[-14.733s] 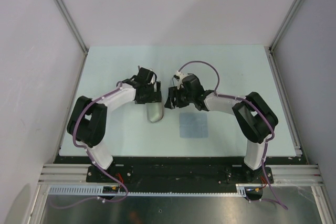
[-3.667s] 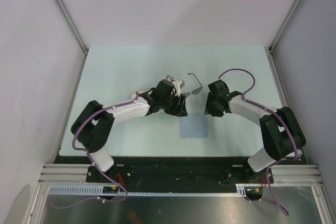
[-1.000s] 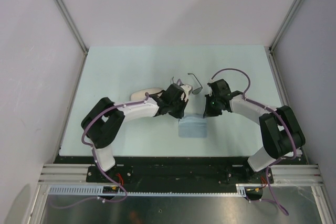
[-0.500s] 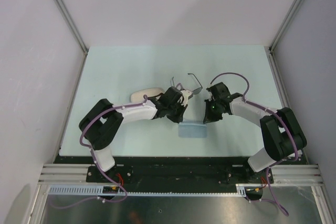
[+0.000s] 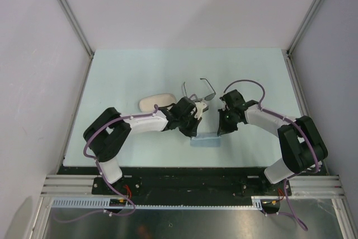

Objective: Organize the sunglasses

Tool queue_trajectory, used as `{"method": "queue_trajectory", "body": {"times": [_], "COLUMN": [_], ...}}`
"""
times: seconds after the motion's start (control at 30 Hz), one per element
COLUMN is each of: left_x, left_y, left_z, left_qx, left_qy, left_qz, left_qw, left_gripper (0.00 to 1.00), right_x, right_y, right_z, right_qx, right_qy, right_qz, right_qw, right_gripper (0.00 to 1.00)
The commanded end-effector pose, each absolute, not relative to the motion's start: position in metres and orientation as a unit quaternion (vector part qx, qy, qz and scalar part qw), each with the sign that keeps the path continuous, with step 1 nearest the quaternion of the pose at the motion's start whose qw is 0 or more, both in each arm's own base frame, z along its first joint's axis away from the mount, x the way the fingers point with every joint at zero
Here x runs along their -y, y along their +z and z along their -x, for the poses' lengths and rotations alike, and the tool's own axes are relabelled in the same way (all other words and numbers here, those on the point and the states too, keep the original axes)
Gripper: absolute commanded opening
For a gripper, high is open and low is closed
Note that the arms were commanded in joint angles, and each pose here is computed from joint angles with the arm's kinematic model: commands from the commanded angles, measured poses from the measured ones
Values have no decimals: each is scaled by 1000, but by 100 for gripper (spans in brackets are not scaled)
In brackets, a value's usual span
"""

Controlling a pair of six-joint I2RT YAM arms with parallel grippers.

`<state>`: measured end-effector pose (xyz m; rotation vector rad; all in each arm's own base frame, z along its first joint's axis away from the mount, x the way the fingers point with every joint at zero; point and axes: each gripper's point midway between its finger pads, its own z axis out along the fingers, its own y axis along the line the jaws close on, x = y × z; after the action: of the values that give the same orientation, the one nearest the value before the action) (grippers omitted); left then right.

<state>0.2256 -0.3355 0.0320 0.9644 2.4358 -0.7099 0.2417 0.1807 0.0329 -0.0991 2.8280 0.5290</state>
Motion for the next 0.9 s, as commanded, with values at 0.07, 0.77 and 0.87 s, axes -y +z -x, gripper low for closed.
{"method": "queue_trajectory", "body": {"times": [0.07, 0.77, 0.87], "left_x": [341, 337, 335], "left_y": [47, 44, 41], "left_z": [-222, -222, -216], "left_qx": [-858, -860, -860], "left_qy": [-271, -262, -265], "left_qz": [-369, -370, -374], "left_qw": [232, 235, 227], "left_gripper": [0, 0, 0], "right_x": [-183, -186, -185], "right_y": [34, 28, 27], "right_z": [-231, -221, -219], "right_qx": [-973, -975, -976], "right_qy": [194, 192, 189], "right_qz": [41, 36, 35], "right_qw": [115, 104, 103], "right_gripper": [0, 0, 0]}}
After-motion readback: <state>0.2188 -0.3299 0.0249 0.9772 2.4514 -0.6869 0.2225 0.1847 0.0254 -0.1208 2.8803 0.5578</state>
